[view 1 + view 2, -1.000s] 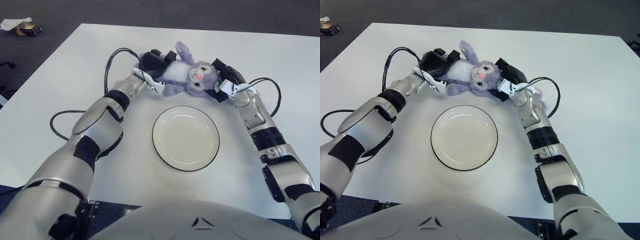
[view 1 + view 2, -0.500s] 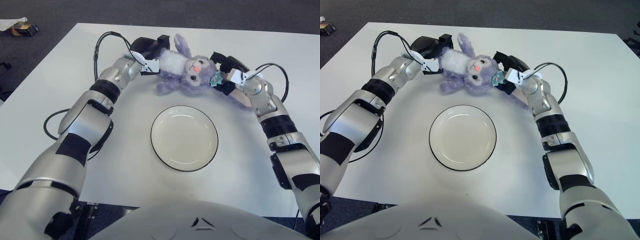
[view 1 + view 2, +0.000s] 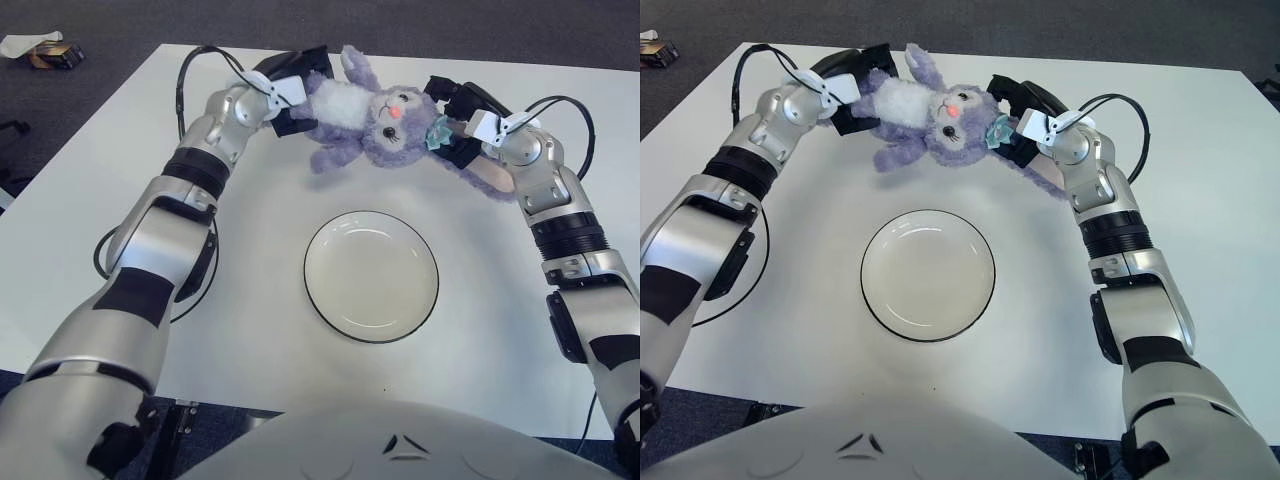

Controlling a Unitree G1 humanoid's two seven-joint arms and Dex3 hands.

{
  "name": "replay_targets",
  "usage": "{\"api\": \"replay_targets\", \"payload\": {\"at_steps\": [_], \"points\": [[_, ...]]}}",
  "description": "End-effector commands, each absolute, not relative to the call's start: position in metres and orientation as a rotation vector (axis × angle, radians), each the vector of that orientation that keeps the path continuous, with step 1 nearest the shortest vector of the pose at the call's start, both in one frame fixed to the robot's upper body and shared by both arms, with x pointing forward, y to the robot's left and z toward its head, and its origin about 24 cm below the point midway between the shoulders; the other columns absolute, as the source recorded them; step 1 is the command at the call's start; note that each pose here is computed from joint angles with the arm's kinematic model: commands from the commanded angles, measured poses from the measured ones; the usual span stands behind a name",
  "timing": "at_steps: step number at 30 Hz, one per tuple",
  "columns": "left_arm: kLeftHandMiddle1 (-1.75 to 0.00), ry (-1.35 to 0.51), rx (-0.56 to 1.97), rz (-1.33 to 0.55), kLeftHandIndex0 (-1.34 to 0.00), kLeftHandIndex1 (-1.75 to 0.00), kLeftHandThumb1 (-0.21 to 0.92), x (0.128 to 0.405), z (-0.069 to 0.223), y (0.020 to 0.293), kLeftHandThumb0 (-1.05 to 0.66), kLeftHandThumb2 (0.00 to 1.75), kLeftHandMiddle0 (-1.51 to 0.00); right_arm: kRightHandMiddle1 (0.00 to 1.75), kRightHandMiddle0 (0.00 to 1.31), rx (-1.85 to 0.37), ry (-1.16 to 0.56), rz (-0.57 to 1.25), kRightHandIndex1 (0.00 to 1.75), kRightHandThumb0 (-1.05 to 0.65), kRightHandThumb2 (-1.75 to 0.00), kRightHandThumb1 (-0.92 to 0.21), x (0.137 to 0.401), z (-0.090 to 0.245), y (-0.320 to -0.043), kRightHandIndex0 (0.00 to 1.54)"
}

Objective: Put the doll into the plate.

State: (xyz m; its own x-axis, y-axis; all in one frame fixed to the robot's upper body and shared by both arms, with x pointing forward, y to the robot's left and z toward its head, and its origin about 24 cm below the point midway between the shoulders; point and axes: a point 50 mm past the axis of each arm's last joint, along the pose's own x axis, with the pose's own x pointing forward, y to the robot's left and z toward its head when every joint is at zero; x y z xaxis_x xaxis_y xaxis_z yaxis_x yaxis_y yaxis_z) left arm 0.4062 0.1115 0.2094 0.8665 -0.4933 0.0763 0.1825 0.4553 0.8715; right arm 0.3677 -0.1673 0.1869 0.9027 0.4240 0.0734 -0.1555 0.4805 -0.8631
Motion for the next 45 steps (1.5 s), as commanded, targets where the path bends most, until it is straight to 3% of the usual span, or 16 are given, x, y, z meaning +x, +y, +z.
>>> {"api": "replay_targets", "payload": {"at_steps": [1,15,30,45], "points": [[-1.59,-0.314,0.951,-0.405,-0.65,-1.75,-0.03,0.405,0.212,0.126,0.00,1.66,-0.92,1.75,0.64,-1.048,-0.328,0.336,1.71,0.00,-1.68,0.01,0.367,0.208,-0.178,0.85],[-1.68,-0.403,1.007,-0.410,-0.62,-1.75,0.02,0.387,0.244,0.129,0.00,1.64,-0.85,1.75,0.70,-1.195,-0.404,0.287,1.64,0.00,-1.75,0.10,0.354,0.241,-0.170,0.95],[-1.69,-0.372,1.068,-0.491,-0.66,-1.75,-0.04,0.355,0.249,0.129,0.00,1.71,-0.89,1.75,0.67,-1.189,-0.339,0.363,1.73,0.00,-1.75,0.07,0.330,0.249,-0.173,0.90],[-1.74,-0.300,0.938,-0.649,-0.68,-1.74,-0.06,0.323,0.239,0.136,0.00,1.75,-0.88,1.75,0.68,-1.165,-0.312,0.460,1.70,0.00,-1.75,0.08,0.310,0.245,-0.177,0.92]]}}
